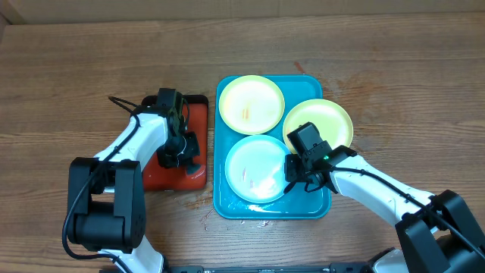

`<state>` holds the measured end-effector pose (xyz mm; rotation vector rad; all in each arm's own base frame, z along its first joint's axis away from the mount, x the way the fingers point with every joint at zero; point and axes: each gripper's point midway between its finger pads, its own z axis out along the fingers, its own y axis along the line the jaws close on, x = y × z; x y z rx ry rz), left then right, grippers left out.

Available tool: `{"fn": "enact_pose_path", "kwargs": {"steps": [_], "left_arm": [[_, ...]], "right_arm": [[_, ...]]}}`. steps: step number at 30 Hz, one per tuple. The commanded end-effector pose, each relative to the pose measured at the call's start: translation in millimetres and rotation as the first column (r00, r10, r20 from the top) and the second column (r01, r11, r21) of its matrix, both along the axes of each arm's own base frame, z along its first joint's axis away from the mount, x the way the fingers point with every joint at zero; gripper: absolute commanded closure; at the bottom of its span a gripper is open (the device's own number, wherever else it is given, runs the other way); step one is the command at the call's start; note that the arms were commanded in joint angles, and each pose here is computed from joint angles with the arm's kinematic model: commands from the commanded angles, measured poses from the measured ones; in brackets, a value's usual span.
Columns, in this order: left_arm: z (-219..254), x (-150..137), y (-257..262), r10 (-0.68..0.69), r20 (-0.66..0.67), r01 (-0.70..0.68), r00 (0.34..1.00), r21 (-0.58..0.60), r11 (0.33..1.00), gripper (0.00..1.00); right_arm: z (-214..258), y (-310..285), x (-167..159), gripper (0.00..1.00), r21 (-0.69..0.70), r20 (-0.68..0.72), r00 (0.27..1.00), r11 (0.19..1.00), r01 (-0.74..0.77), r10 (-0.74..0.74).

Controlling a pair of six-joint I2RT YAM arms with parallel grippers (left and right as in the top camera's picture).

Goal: Clean dirty plates on tray and stack at the side
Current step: 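Grasp the green-and-pink sponge with the left gripper and lift it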

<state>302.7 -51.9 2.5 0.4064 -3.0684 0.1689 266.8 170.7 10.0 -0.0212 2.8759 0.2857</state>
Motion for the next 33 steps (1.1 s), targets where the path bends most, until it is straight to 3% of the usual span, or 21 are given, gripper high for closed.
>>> {"fn": "enact_pose_path", "kwargs": {"steps": [1, 9, 18, 26, 33], "left_arm": [[7, -3, 0, 0.001, -0.028, 0.000, 1.000, 0.012, 1.000, 0.96], [54, 18, 11, -0.025, -0.004, 0.025, 1.000, 0.085, 0.996, 0.96], [124, 45, 16, -0.044, 0.182, 0.022, 0.982, 0.123, 0.992, 0.96], [107, 45, 23, -0.068, 0.175, 0.039, 0.982, 0.166, 0.985, 0.96], [43, 29, 22, -0.067, 0.136, 0.046, 0.988, 0.149, 0.988, 0.96]], "right_arm": [[1, -3, 3, 0.90, -0.007, 0.014, 1.000, 1.000, 0.009, -0.009], [1, -4, 2, 0.90, -0.009, 0.012, 1.000, 1.000, 0.009, -0.009], [0, -5, 1, 0.91, -0.013, 0.005, 1.000, 1.000, 0.013, -0.013], [1, -3, 4, 0.91, -0.003, 0.016, 1.000, 1.000, 0.019, -0.019], [1, -3, 3, 0.91, 0.001, 0.010, 0.999, 0.999, 0.038, -0.038]]}}
